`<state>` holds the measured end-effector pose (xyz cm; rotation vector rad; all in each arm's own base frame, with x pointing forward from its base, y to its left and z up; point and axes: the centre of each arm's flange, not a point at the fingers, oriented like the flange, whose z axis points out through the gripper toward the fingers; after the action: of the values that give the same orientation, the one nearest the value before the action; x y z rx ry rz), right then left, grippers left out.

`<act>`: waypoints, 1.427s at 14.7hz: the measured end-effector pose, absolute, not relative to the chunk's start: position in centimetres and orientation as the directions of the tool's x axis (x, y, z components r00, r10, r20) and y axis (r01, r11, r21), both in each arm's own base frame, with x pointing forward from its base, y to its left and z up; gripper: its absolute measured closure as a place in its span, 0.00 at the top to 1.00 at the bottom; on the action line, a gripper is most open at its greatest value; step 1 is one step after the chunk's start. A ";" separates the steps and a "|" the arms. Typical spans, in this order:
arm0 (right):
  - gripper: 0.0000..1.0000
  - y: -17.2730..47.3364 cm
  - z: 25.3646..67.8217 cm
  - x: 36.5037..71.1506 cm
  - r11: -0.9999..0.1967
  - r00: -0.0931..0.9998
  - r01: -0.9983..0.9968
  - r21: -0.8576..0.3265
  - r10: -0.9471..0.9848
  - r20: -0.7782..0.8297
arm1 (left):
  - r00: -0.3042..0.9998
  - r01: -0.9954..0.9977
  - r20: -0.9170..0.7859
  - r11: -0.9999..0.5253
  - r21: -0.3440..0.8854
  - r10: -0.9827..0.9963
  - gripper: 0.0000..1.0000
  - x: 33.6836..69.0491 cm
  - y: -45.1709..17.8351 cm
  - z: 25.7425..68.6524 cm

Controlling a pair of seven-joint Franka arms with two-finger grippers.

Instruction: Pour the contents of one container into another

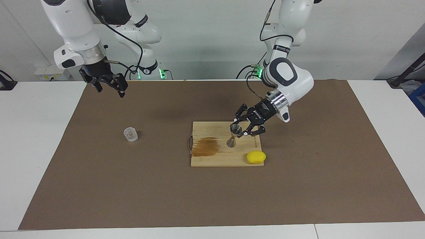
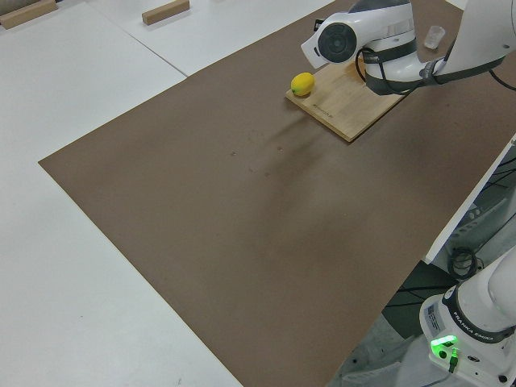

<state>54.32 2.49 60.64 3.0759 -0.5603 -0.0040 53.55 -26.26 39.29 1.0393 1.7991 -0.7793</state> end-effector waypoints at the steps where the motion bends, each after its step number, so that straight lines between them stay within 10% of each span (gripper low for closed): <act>1: 0.95 2.6 60.6 54.3 -0.915 0.915 -0.404 -0.001 -0.404 -0.006 | -0.261 0.881 -0.906 0.465 -0.083 0.333 0.49 52.9 -27.7 39.2; 9: 0.95 -1.5 58.3 55.6 -0.630 0.631 -0.775 -0.054 -0.767 -0.116 | -0.312 0.870 -0.895 0.473 -0.135 0.318 0.49 52.0 -34.6 34.7; 21: 0.95 -7.5 43.5 60.6 -0.235 0.220 -0.972 0.006 -0.916 -0.335 | -0.278 0.882 -0.897 0.462 -0.096 0.343 0.49 50.4 -36.4 32.7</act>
<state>60.57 -7.54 43.48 2.6047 -2.0519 -0.4556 50.41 -36.44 32.68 1.0351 1.8345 -0.7724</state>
